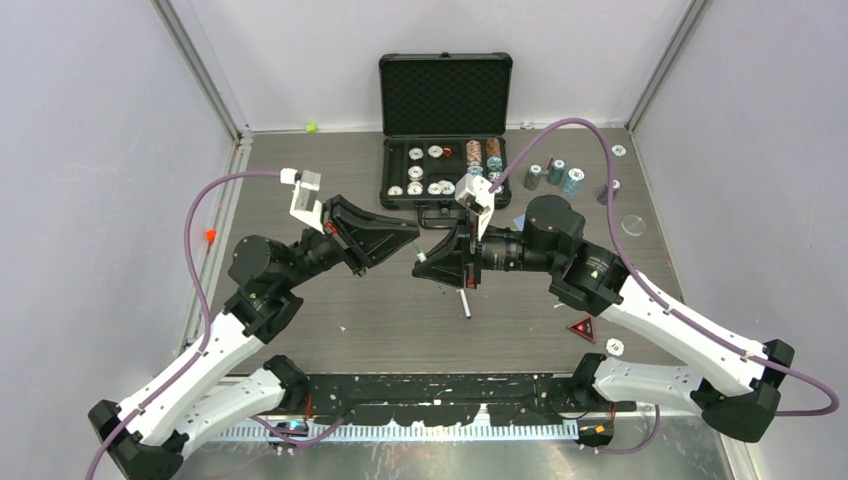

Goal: Insert the pens into the pen caps

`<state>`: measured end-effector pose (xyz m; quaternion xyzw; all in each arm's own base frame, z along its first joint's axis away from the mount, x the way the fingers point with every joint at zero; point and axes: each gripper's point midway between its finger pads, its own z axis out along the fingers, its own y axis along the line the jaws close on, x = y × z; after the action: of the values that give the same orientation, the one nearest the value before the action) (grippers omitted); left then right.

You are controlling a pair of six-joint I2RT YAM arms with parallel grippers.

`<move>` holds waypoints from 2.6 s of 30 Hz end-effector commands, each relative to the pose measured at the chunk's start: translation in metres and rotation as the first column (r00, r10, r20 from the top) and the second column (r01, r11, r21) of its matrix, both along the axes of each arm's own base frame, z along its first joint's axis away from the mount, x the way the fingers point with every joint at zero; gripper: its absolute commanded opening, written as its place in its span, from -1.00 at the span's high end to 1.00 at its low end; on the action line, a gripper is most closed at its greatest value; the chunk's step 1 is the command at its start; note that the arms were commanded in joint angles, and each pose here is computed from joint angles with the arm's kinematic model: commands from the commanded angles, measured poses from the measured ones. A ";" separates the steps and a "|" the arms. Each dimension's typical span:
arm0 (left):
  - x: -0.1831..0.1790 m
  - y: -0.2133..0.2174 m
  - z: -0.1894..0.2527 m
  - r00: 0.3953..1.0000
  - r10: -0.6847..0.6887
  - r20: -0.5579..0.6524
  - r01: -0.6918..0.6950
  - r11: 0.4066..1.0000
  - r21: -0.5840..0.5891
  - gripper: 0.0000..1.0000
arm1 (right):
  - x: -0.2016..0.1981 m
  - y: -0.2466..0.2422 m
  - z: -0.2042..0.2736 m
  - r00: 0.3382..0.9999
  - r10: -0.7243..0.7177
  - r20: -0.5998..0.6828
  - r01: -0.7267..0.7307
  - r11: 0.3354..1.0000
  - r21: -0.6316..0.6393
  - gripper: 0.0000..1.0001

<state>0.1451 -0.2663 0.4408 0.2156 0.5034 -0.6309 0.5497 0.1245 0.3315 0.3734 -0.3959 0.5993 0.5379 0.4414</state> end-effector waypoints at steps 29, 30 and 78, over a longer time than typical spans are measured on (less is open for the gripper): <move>0.071 -0.021 -0.152 0.715 0.337 -0.613 -0.149 0.929 0.338 1.00 | 0.161 0.038 0.087 0.735 -0.556 0.388 0.610 0.792 -0.022 0.99; 0.070 -0.021 -0.150 0.726 0.332 -0.603 -0.150 0.931 0.332 1.00 | 0.158 0.038 0.087 0.742 -0.550 0.383 0.602 0.798 -0.022 0.99; -0.026 0.036 0.024 0.993 0.102 0.054 -0.098 0.993 -0.073 -0.57 | 0.013 -0.025 0.045 0.999 -0.035 0.035 0.031 0.994 0.109 0.99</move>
<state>0.1415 -0.2399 0.4245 0.1574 0.5368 -0.5968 0.5752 0.1525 0.3064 0.4046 -0.3547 0.5991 0.5271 0.4873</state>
